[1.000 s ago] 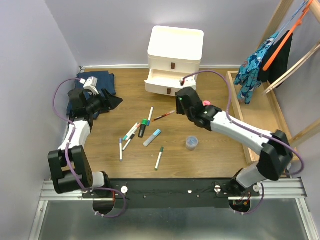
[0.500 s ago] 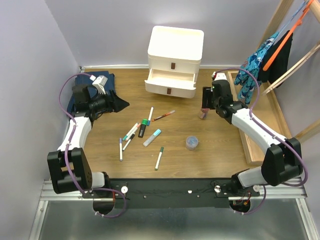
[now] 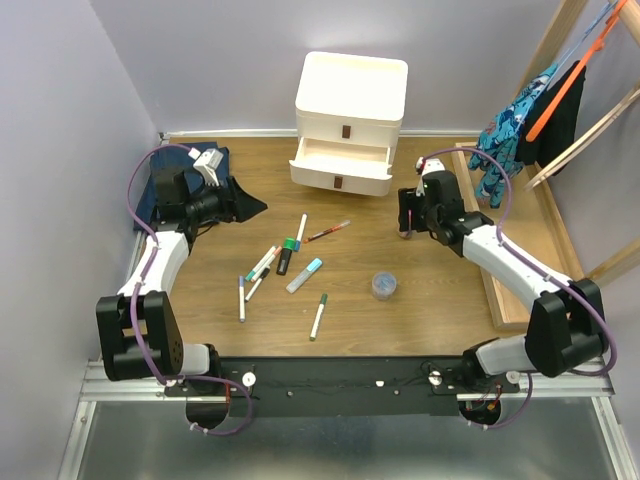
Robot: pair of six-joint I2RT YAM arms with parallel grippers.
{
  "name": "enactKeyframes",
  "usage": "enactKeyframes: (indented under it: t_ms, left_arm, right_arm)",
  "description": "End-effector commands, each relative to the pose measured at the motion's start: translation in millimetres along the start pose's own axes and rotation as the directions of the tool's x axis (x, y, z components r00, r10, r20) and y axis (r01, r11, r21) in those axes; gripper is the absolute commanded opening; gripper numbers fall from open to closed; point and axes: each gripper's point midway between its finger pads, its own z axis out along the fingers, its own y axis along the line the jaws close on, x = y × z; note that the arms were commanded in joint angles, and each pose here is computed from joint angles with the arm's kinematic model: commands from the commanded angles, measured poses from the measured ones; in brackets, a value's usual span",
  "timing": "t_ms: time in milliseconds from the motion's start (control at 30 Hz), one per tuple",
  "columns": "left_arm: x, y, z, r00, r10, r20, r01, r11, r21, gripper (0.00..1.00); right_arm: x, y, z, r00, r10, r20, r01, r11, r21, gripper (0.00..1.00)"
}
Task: Sort the stationery into containers
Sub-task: Pick up the stationery from the center of the board.
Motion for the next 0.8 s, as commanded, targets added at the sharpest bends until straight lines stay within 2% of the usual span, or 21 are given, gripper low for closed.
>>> enactKeyframes:
  t_ms: [0,167,500,767]
  left_arm:
    - [-6,4,5,1.000,-0.017,0.020,0.017,1.000,-0.001,0.77]
    - [-7,5,8,1.000,-0.025,0.015,0.025,1.000,0.000,0.76]
    - [-4,13,15,0.999,-0.044,0.002,0.044,0.999,-0.009,0.77]
    - [-3,17,21,0.999,-0.052,-0.006,0.052,0.999,-0.011,0.77]
  right_arm:
    - [-8,3,15,0.999,-0.039,0.017,0.039,0.999,-0.009,0.76]
    - [4,3,31,0.999,-0.053,-0.002,0.053,0.999,-0.003,0.76]
    - [16,-10,56,0.997,-0.060,0.044,0.058,0.997,0.054,0.75]
    - [35,-13,58,0.998,-0.040,0.047,0.038,0.998,0.055,0.73]
